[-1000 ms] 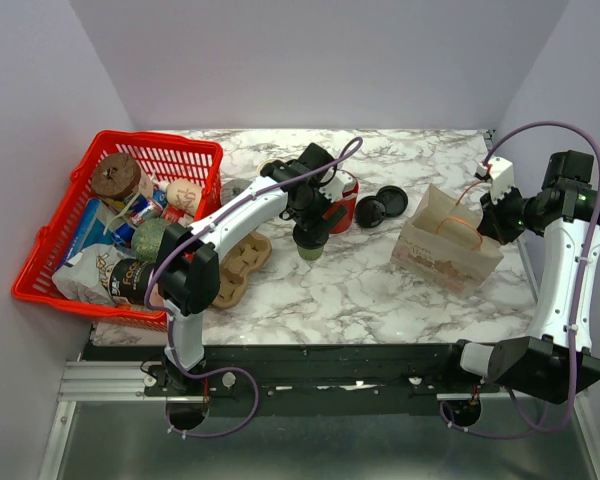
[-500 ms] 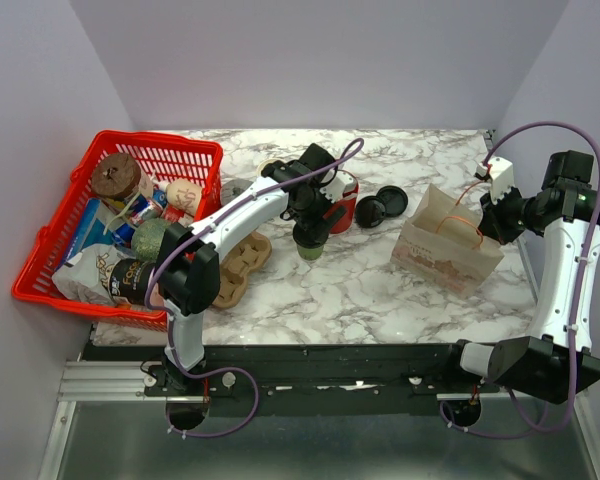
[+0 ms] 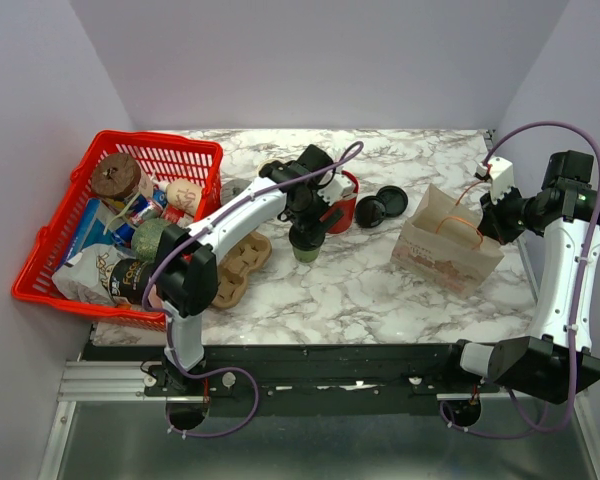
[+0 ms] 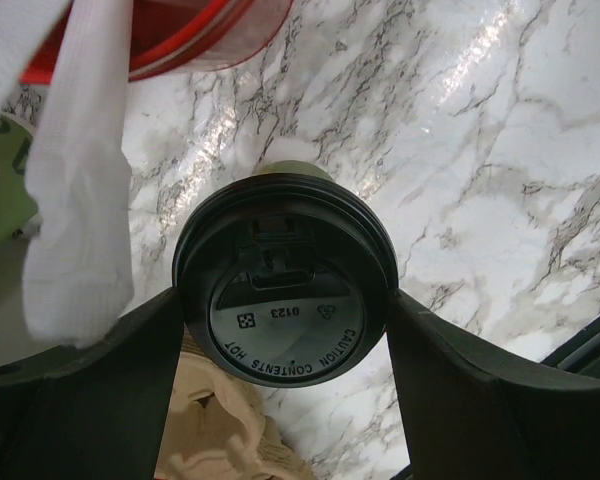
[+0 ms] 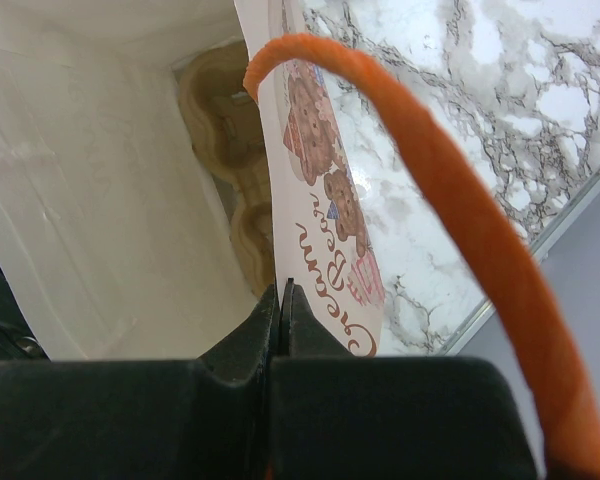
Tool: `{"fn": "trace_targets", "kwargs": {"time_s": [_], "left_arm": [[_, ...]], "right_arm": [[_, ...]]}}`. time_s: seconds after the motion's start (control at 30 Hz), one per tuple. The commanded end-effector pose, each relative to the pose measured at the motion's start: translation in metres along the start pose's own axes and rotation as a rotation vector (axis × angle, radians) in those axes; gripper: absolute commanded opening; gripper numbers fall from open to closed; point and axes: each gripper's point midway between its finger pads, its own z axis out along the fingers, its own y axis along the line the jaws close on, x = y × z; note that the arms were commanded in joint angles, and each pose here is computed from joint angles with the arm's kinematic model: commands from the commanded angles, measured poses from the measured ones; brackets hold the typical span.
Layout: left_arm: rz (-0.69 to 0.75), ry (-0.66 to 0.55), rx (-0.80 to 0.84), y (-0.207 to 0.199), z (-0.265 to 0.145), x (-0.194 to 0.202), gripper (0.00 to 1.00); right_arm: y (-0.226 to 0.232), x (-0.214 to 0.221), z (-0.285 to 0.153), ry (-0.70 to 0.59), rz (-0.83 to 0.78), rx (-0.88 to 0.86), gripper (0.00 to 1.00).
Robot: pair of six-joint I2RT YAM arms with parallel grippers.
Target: Pack the takeout coffee
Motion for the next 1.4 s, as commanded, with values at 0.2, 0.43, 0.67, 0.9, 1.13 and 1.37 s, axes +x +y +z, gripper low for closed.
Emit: {"fn": "trace_targets", "kwargs": {"time_s": [0.2,0.43,0.67,0.9,1.13,1.37], "left_arm": [[0.096,-0.074,0.096,-0.027,-0.063,0.014,0.33],[0.202,-0.246,0.188,-0.050,-0.099,-0.004,0.00],[0.353,-0.623,0.260,-0.080,-0.175,-0.059,0.00],[0.447,-0.987,0.283,-0.100,-0.254,-0.120,0.00],[0.502,-1.160,0.358,-0.130,-0.289,-0.162,0.00],[0.652,-1.196,0.475,-0.183,-0.291,-0.171,0.00]], "right_arm": [[0.017,0.000,-0.007,-0.004,0.038,-0.046,0.03],[0.025,-0.003,-0.015,-0.020,0.039,-0.043,0.02],[0.038,-0.015,-0.034,-0.073,0.015,-0.017,0.01],[0.057,-0.020,-0.040,-0.124,-0.011,-0.024,0.01],[0.061,-0.022,-0.044,-0.126,-0.023,-0.018,0.00],[0.061,-0.027,-0.046,-0.130,-0.003,-0.015,0.01]]}}
